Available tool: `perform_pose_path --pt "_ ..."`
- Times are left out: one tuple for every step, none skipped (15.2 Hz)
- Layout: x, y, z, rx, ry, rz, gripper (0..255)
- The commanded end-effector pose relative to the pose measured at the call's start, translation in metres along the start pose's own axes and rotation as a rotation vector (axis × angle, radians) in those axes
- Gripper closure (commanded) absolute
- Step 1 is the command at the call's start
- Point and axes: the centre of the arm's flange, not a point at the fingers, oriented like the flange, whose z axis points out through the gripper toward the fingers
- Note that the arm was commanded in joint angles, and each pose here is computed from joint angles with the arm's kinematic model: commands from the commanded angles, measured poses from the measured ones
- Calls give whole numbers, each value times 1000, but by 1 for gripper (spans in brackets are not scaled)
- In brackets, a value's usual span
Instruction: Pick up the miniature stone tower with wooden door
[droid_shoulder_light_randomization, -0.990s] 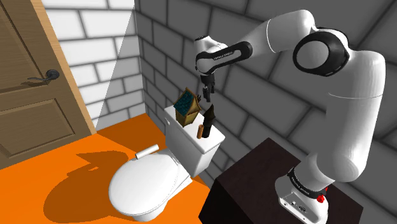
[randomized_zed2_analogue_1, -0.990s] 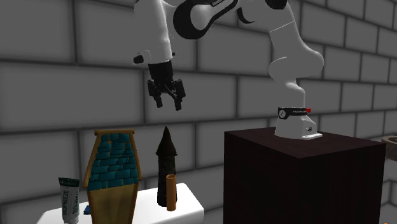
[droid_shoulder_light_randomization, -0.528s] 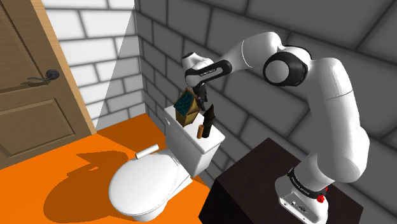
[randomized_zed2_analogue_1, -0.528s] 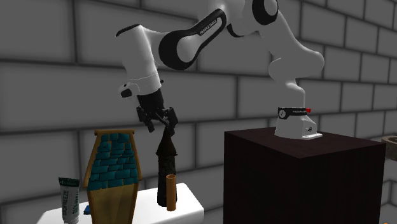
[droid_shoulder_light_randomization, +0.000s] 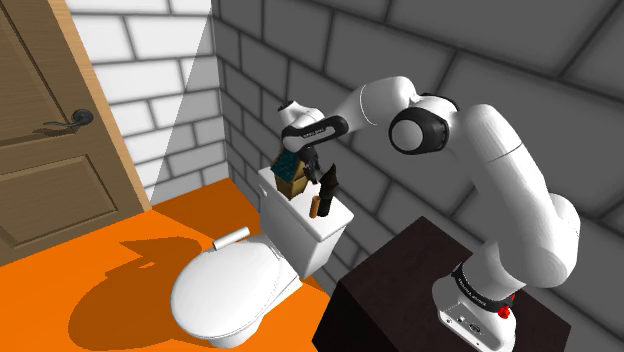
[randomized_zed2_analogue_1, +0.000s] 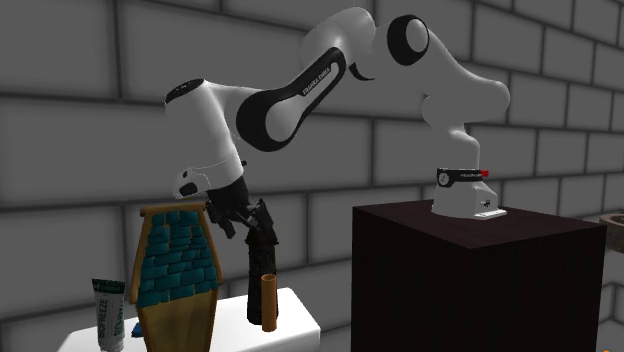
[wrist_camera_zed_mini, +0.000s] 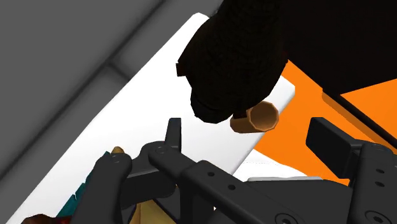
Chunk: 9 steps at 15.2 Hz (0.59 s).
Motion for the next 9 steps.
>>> perform_pose_path --pt "6 -2 13 1 -1 -1 0" --pt "9 -2 17 1 -1 -1 0" --pt "10 -2 20 1 -1 -1 0" --pt "10 -2 20 1 -1 -1 0" --pt "8 -1 20 1 -1 -1 255" --pt "7 -1 19 1 -1 -1 255" --pt "7 0 19 1 -1 -1 255" --pt "7 0 19 1 -1 -1 255" --pt "7 0 19 1 -1 -1 255"
